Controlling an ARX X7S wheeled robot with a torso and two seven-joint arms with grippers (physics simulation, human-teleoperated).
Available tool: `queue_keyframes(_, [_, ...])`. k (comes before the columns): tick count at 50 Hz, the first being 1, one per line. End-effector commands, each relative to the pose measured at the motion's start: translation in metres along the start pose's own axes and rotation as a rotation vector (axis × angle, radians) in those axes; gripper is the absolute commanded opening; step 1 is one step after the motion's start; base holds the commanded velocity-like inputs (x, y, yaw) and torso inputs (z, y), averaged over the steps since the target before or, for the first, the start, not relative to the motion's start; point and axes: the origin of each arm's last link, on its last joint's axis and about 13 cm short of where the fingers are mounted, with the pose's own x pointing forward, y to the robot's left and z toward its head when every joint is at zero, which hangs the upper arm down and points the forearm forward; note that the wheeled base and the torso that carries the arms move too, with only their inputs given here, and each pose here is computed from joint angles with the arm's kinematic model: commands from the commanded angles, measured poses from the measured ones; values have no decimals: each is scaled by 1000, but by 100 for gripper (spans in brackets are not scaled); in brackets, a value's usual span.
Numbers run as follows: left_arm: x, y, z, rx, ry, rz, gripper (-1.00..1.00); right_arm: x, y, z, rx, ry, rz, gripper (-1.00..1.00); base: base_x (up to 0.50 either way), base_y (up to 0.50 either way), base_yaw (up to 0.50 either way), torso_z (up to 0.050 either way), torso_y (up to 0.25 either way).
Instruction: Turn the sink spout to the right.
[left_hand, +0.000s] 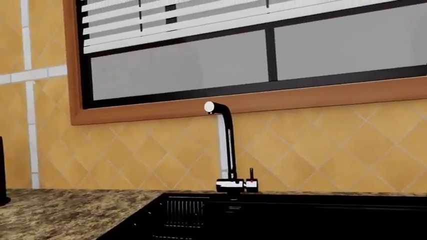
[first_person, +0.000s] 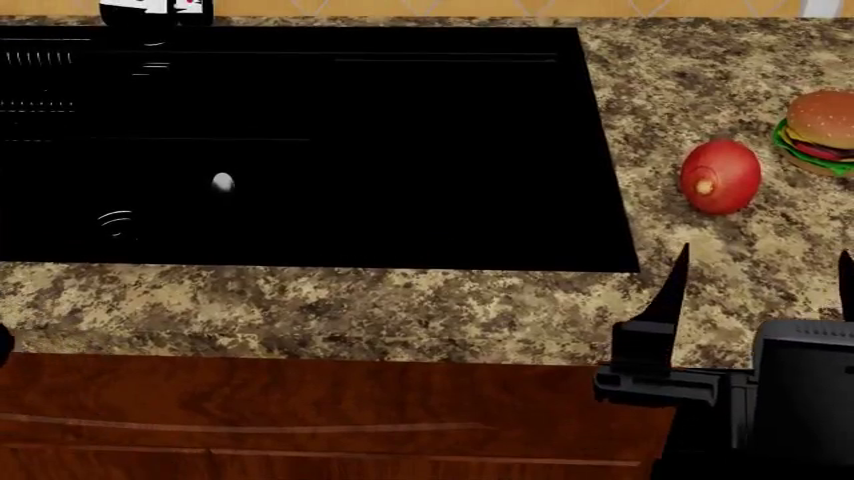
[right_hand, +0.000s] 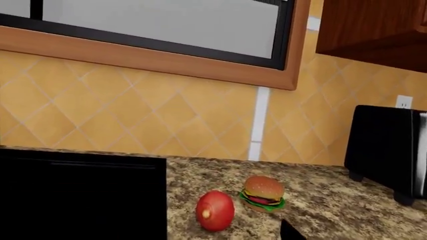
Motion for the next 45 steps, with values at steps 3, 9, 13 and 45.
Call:
queue_keyframes(3, [5,1,8,3,-5,7,100,5,0,4,1,-5,8,100,0,0,0,0,0])
queue_keyframes(9, [6,1,12,-9,-28,11,100,4,-2,2,9,-15,-9,100,0,0,0,0,0])
queue_keyframes(13, [4,2,11,-10,-16,2,100,2,-1,4,40,-36,2,100,0,0,0,0,0])
queue_keyframes(45, [7,1,13,-7,-36,-2,100,-4,-1,-1,31,-33,36,100,19,342,0,0,0])
